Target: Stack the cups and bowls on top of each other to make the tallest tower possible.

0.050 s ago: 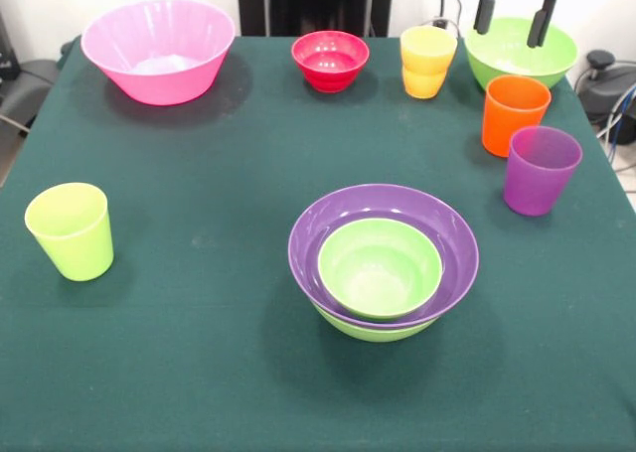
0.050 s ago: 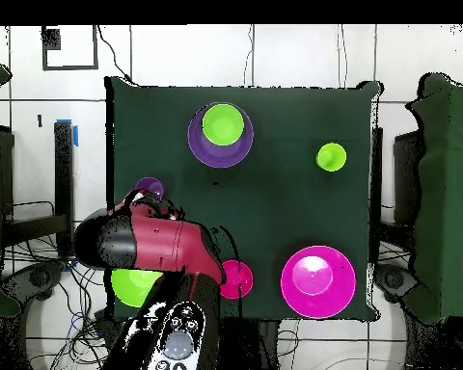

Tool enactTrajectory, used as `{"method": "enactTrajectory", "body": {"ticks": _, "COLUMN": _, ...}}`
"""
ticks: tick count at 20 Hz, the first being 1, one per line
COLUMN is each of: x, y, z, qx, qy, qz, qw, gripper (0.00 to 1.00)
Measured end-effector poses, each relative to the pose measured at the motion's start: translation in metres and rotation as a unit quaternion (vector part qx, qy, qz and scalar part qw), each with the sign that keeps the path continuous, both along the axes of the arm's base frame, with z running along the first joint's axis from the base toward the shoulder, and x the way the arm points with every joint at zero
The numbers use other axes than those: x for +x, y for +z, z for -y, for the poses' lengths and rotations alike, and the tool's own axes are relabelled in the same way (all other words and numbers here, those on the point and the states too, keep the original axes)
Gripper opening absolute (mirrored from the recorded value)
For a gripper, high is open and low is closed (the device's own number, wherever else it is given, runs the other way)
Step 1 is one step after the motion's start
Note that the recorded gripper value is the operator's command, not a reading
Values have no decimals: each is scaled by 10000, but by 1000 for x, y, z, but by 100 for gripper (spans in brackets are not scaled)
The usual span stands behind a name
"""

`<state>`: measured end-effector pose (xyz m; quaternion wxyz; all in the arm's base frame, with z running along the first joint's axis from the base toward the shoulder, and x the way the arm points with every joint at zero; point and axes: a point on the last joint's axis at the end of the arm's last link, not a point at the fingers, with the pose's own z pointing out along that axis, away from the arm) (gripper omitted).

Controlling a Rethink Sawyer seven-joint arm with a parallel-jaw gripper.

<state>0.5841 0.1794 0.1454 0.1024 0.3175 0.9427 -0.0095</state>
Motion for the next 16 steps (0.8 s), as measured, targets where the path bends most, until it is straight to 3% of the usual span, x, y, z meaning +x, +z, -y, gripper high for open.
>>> {"method": "enactTrajectory", "body": {"ticks": 7, "x": 0, "y": 3, "z": 3, "qx": 25, "qy": -221, "qz": 19, "qw": 9997, "gripper": 100}}
{"method": "enactTrajectory", "body": {"ticks": 16, "x": -7, "y": 3, "z": -6, "qx": 22, "qy": -228, "qz": -7, "qw": 9997, "gripper": 100}}
